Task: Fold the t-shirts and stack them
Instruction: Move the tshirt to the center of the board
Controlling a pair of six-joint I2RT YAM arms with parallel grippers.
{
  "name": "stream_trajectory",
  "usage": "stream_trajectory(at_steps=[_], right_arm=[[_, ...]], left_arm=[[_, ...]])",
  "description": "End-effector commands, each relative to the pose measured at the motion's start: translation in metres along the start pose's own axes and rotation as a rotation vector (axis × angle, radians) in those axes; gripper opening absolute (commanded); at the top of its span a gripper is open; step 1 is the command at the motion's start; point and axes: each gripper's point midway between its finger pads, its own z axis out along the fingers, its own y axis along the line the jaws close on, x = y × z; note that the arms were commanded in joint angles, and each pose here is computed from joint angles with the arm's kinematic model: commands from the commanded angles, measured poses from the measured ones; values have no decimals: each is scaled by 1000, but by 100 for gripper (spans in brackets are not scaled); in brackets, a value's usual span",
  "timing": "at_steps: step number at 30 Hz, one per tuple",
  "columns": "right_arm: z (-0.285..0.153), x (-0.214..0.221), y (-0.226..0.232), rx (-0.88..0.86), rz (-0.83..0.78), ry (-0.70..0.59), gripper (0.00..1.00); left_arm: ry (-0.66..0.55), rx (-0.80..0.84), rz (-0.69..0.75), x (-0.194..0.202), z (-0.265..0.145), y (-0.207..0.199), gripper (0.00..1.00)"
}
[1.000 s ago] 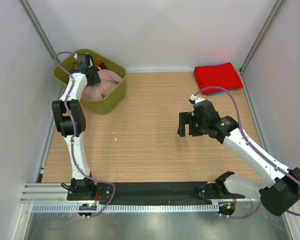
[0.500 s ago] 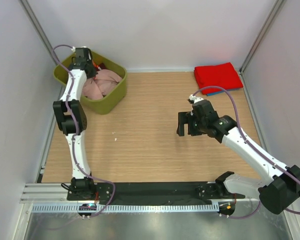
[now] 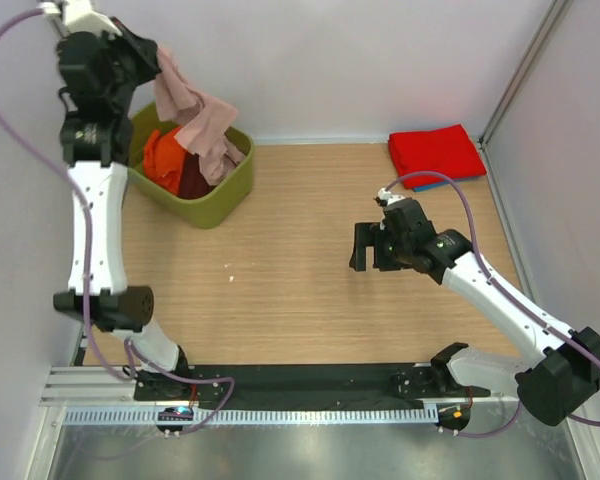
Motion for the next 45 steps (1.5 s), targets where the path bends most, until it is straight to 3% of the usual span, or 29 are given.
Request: stream_trajectory(at_steps=[1, 4, 8, 9, 10, 12, 15, 16, 21, 24, 30, 34, 36, 38, 39, 41, 43, 45], right_arm=[[-17, -27, 17, -56, 23, -90, 93], [-27, -32, 19, -66, 34, -116, 93], [-37, -36, 21, -75, 43, -147, 93], [-39, -36, 20, -70, 50, -149, 93], [-41, -37, 21, -75, 51, -156, 93], [-46, -37, 19, -73, 59, -168, 93], [-48, -36, 20, -83, 63, -176, 93], [-48, -36, 21, -88, 65, -173, 93], [-42, -32, 26, -112, 63, -138, 93], [-36, -28, 30, -132, 65, -113, 93], [-23, -7, 54, -255, 70, -15, 84], [-8, 31, 79, -353, 72, 68, 80], [-1, 41, 98, -419, 70, 63, 82], [10, 78, 115, -466, 49, 119, 95], [12, 74, 132, -531, 37, 68, 98], [24, 110, 150, -566, -4, 108, 100], [25, 111, 179, -623, -58, 44, 100], [26, 143, 203, -639, -199, 43, 100]], left_arm=[[-328, 390, -142, -135, -115, -96, 0], [-414, 578, -222, -174, -195, -130, 0], [-370, 678, -306, -169, -253, -141, 0], [-285, 659, -335, -140, -237, -135, 0], [-276, 688, -339, -136, -260, -137, 0], [-168, 694, -414, -102, -260, -132, 1], [26, 713, -485, -35, -258, -127, 1], [127, 676, -515, 7, -243, -118, 0], [397, 622, -561, 120, -242, -110, 0], [497, 593, -524, 165, -237, -124, 0], [505, 707, -425, 156, -237, -199, 0], [439, 683, -383, 137, -228, -204, 0], [412, 634, -358, 135, -224, -195, 0], [393, 624, -364, 130, -227, -190, 0], [394, 626, -369, 130, -229, -190, 0], [398, 630, -381, 129, -234, -188, 0], [395, 632, -386, 128, -236, -187, 0], [390, 631, -384, 124, -240, -185, 0]])
